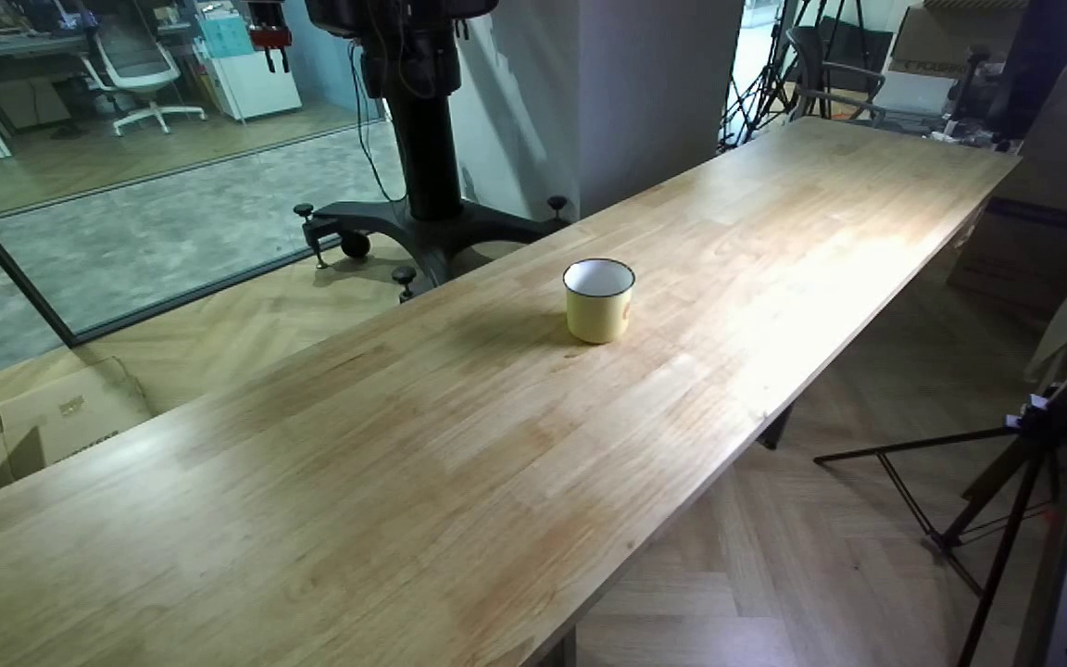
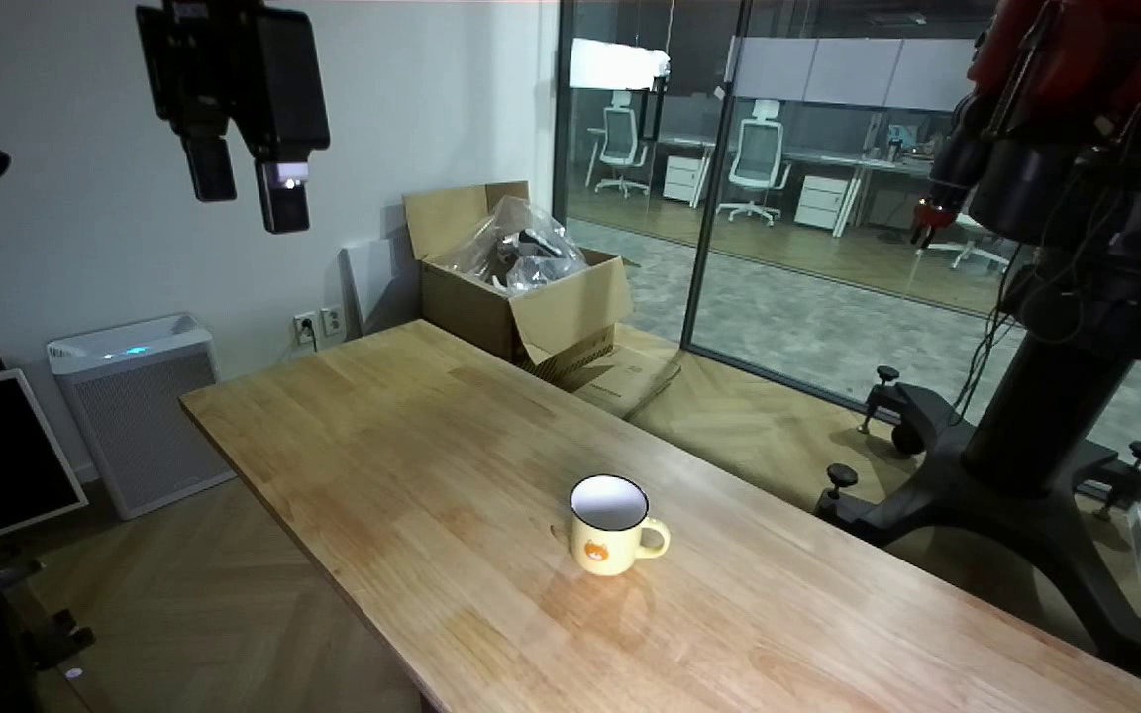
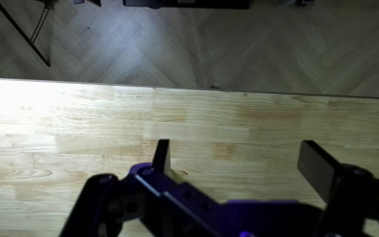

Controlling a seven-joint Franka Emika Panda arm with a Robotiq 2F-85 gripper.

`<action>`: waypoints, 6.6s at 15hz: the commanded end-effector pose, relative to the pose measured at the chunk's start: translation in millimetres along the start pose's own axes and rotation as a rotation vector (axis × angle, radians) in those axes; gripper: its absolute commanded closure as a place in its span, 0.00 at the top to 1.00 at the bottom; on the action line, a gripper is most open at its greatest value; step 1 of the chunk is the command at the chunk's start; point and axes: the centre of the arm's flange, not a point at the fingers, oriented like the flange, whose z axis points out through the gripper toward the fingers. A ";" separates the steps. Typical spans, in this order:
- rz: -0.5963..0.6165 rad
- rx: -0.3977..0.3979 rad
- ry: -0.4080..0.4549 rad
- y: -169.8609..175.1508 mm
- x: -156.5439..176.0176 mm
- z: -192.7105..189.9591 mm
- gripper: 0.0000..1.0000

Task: Move the yellow mug to the left

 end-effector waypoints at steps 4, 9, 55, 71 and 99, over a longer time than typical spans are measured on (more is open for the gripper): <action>0.000 0.000 0.000 0.0 0.0 0.0 1.00; 0.027 -0.028 0.037 11.7 4.0 -3.2 1.00; 0.003 -0.106 -0.204 105.4 252.5 307.2 1.00; -0.079 -0.010 0.167 55.1 294.4 380.1 1.00; -0.166 0.008 0.002 -22.5 344.6 406.8 0.03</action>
